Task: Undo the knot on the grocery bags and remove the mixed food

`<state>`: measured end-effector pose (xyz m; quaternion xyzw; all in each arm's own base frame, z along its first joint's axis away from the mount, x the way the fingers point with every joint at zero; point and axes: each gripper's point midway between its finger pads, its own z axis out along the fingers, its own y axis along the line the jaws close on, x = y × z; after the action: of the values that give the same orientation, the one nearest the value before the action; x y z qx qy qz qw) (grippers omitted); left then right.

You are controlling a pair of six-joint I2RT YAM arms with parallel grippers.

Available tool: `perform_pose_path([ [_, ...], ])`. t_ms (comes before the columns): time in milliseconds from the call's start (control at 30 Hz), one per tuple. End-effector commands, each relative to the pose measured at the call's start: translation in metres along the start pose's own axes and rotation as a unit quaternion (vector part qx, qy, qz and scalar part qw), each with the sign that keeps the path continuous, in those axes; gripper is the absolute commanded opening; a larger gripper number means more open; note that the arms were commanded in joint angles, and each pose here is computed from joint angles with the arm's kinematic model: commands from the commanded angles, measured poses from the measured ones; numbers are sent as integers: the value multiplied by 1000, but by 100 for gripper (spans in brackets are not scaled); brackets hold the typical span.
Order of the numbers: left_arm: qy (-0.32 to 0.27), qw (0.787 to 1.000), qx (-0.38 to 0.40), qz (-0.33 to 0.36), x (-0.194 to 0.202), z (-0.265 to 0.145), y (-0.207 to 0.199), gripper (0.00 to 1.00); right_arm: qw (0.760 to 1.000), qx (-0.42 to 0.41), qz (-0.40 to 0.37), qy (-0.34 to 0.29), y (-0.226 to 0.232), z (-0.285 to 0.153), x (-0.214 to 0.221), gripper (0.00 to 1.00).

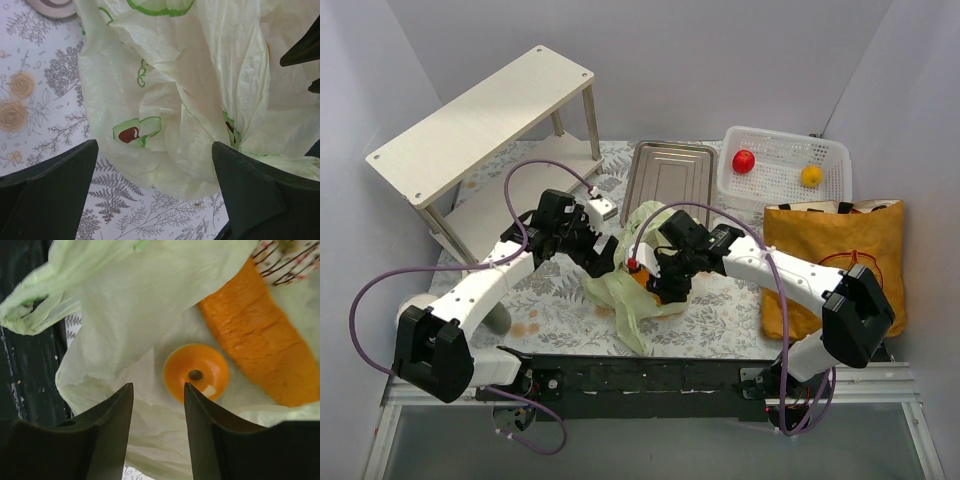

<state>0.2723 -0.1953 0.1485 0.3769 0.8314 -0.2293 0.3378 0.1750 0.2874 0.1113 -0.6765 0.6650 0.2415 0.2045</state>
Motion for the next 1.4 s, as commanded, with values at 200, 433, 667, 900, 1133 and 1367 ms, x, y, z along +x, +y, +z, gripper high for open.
perform_pose_path([
  [200, 20, 1000, 4, 19, 15, -4, -4, 98, 998, 29, -57, -4, -5, -16, -6, 50],
  [433, 28, 1000, 2, 11, 15, 1, -5, 98, 987, 75, -140, 34, -58, -2, -19, 63],
  [667, 16, 1000, -5, 7, 11, -2, 1, 98, 982, 79, -164, 49, -97, 25, -21, 66],
  [900, 5, 1000, -12, -16, 9, -3, 14, 98, 971, -11, -231, 69, -87, 46, 10, 75],
  [1133, -9, 998, -24, -50, 7, -9, 31, 98, 972, -12, -224, 76, -91, 68, 26, 66],
  [1367, -12, 999, -15, -49, 2, -11, 29, 98, 981, 6, -189, 33, -94, 41, -12, 10],
])
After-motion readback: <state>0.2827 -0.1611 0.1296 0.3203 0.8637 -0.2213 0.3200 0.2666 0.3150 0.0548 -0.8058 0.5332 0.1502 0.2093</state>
